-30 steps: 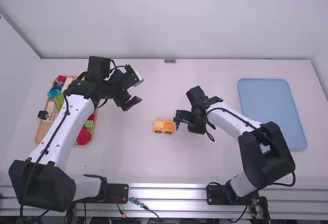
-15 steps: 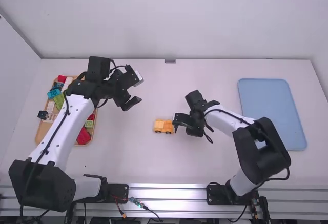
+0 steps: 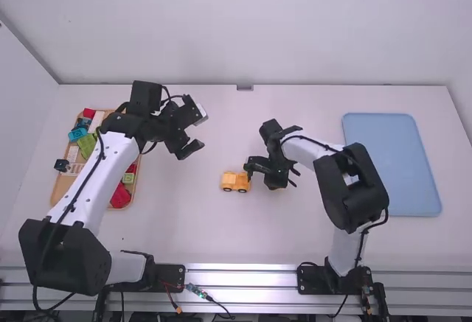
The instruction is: Assemble lego blocks to make yellow taxi
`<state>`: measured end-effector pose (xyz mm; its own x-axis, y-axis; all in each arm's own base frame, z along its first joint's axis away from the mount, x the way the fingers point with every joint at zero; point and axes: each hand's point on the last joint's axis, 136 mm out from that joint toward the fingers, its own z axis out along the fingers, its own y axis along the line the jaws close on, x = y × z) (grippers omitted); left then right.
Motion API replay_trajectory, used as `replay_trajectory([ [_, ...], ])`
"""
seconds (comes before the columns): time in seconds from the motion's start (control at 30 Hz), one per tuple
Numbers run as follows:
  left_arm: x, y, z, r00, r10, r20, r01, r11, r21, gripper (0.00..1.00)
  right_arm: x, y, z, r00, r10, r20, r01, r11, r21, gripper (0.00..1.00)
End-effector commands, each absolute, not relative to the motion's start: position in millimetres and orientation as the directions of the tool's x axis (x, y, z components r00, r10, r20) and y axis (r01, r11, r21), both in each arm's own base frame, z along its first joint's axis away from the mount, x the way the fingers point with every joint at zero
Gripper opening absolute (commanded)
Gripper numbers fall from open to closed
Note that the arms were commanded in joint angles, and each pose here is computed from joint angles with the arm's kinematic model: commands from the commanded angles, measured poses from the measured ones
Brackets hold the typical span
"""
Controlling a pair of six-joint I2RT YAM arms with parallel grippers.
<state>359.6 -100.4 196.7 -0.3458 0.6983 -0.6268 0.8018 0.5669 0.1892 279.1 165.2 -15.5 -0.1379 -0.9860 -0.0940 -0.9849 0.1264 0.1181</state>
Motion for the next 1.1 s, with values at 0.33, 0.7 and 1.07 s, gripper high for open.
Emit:
replay_trajectory([
  [0.33,362,-101,204,-0.311,0.715,-0.626,0.810,0.544,0.219,0.99,279,171,-21,-0.128,-0.985,-0.120,-0.984,0.111,0.137,0.34],
  [0.7,363,-99,204,-0.318,0.712,-0.626,0.806,0.550,0.217,0.99,279,171,-26,-0.128,-0.985,-0.115,-0.984,0.111,0.142,0.51],
  [1.07,372,-98,211,-0.290,0.710,-0.642,0.792,0.554,0.255,0.99,289,172,-4,-0.117,-0.988,-0.104,-0.987,0.104,0.123,0.99],
])
